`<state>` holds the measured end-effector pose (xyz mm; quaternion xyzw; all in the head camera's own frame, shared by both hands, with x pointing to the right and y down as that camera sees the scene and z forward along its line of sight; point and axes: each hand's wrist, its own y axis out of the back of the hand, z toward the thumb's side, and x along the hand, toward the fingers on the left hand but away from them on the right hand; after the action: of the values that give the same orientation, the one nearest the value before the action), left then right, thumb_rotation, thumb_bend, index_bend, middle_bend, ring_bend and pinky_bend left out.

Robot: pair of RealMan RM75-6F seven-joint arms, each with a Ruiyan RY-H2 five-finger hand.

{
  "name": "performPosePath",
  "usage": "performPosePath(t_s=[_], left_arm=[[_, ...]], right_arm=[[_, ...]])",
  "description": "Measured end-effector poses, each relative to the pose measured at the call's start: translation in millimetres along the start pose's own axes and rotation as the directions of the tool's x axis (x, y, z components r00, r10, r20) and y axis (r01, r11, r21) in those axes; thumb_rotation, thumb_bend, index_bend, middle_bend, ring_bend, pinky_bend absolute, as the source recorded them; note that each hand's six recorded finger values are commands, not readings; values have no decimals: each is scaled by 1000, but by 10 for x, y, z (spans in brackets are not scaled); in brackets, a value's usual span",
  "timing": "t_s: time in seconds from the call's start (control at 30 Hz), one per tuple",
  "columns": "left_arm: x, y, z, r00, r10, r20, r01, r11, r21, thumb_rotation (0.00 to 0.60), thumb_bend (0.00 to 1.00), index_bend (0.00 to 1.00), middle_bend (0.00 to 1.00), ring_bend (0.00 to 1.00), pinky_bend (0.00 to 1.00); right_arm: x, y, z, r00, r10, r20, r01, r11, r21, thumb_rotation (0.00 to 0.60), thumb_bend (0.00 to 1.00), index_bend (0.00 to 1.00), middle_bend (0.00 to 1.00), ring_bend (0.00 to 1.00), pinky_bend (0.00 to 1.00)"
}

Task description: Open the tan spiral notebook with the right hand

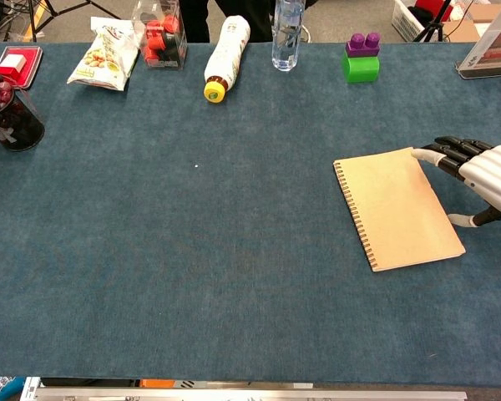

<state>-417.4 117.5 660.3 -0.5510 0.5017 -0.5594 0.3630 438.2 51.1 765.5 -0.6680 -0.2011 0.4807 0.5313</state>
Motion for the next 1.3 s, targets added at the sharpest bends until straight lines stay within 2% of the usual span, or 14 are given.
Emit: performPosePath(t_s=[0.23,0.6,1.3], left_arm=[[-6,-7,-15,1000,-3,-4,3,1000,0,600,246,350,316,374,552],[-4,-5,-6,1000,-3,-2,3,1000,2,600,246,350,316,374,552],[0,-20,-12,1000,-11,-6,11,1000,1,600,246,350,316,374,552]], right_arm=[[-26,-30,35,1000,4,-8,-4,1000,-6,600,137,94,120,24,159],[38,44,-3,1000,-17,-7,17,1000,2,600,139,94,120,24,159],[93,9,-22,1000,13,4,-13,1000,12,600,140,94,120,24,159]])
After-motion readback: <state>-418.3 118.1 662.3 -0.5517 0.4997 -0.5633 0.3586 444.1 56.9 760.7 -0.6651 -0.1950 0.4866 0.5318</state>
